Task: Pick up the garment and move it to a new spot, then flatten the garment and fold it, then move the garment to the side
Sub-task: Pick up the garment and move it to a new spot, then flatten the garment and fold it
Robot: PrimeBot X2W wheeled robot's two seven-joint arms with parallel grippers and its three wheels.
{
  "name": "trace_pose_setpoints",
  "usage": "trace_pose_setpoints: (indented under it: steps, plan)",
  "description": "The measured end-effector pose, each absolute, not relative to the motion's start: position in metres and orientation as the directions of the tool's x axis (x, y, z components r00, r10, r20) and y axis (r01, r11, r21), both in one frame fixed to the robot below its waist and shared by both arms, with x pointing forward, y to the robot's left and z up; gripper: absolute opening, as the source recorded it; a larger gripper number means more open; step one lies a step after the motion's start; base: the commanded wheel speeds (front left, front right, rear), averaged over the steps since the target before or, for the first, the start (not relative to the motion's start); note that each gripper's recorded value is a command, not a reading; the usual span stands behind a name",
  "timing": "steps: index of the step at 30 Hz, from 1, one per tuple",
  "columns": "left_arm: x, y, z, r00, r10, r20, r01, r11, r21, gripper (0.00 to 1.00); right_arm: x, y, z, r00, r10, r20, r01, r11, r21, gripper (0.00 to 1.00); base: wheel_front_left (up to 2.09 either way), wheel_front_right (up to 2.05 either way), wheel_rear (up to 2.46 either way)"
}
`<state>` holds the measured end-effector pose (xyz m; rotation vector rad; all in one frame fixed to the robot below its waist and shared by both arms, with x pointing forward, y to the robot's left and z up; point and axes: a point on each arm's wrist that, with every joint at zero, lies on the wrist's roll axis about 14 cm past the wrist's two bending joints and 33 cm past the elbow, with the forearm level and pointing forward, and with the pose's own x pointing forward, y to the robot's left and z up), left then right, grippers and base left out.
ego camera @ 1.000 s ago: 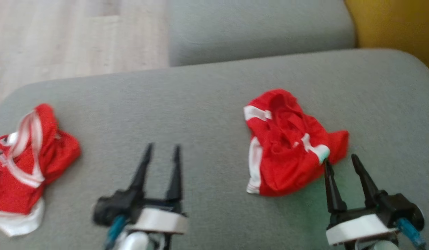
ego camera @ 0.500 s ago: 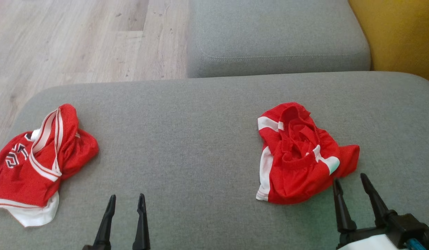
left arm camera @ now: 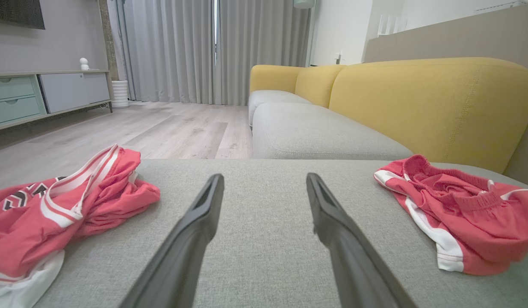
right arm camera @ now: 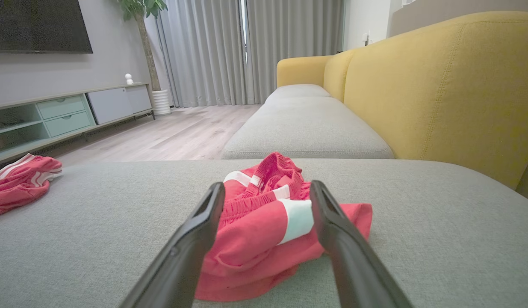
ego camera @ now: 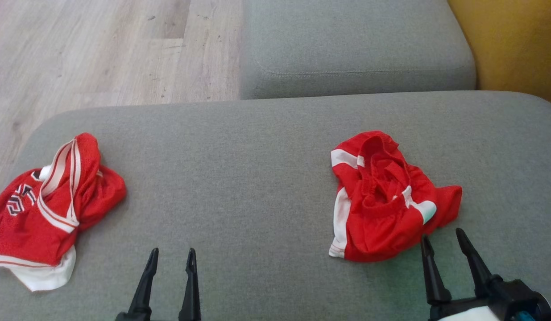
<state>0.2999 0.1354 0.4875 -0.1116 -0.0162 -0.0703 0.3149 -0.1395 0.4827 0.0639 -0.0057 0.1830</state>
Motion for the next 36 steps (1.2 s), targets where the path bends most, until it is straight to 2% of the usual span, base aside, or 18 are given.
trace_pose_setpoints:
  steps: [15,23,29,32,36]
  plan:
    - [0.3,0.128,0.487,0.995,-0.098,0.02,0.1,0.99,-0.104,1.0,0.313,-0.138,0.484,0.983,0.184,0.015,-0.185,0.981,0.057,1.0,0.0,0.0,0.0]
    - [0.31,0.091,0.485,0.97,-0.244,0.014,0.244,0.968,-0.055,1.0,0.304,-0.152,0.481,0.991,0.134,0.009,-0.134,0.99,0.051,1.0,0.0,0.0,0.0]
    - [0.346,0.032,0.51,0.901,-0.425,0.084,0.43,0.9,-0.064,1.0,0.29,-0.165,0.477,0.997,0.077,-0.005,-0.077,0.996,0.055,1.0,0.0,0.0,0.0]
    - [0.358,-0.006,0.508,0.849,-0.525,0.056,0.528,0.842,-0.108,1.0,0.282,-0.177,0.474,0.999,0.035,-0.017,-0.035,0.998,0.048,1.0,0.0,0.0,0.0]
    - [0.37,-0.07,0.512,0.726,-0.687,-0.029,0.683,0.726,-0.075,1.0,0.277,-0.192,0.471,0.999,-0.019,-0.032,0.02,0.999,0.041,1.0,0.0,0.0,0.0]
